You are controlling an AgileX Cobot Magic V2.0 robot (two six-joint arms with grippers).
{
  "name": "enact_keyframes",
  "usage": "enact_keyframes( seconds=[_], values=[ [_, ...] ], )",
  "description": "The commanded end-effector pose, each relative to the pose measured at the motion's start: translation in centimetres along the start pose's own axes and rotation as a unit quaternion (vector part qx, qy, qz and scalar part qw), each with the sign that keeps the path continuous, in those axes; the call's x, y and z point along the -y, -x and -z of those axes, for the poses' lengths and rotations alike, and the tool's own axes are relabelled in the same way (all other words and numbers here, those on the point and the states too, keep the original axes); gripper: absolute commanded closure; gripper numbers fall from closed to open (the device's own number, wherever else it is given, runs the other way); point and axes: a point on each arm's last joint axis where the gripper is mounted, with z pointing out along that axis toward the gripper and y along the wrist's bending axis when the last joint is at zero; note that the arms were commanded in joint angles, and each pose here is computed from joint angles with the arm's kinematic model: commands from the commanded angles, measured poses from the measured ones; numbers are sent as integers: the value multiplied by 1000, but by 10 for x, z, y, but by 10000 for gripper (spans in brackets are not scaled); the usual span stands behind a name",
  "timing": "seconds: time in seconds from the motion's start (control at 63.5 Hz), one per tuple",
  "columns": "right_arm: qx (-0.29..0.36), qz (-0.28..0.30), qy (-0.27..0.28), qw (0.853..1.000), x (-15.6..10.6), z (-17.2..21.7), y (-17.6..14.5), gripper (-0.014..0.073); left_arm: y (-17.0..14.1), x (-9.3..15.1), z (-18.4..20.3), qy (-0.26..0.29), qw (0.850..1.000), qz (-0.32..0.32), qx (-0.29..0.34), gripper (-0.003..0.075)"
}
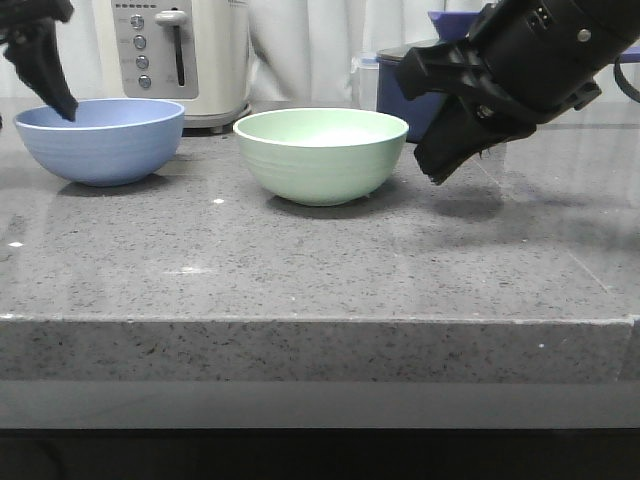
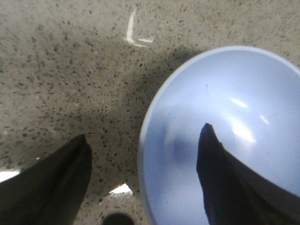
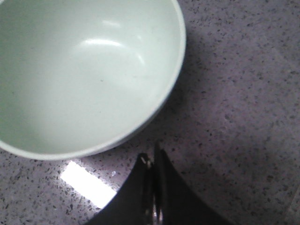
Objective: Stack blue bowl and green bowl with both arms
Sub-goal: 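Lower the left gripper onto the rim of the light blue bowl and grasp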
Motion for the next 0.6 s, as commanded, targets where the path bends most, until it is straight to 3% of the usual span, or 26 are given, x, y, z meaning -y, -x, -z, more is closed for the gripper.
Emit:
enact_keyframes(
  seconds=[0.0,0.11,0.22,0.441,0.582],
  values=[
    [47,4,-5,999,-2,14,15,659,14,7,15,-22,998,4,53,253],
    [47,4,-5,999,-2,14,15,659,14,7,12,-23,998,7,54,320],
    [47,4,-5,999,-2,14,15,659,15,7,12,-23,998,7,56,451],
    [47,4,-5,999,-2,14,15,659,15,7,12,-23,998,7,57,628],
    [47,4,-5,999,-2,14,15,659,15,8,17,-24,998,6,61,700]
  ],
)
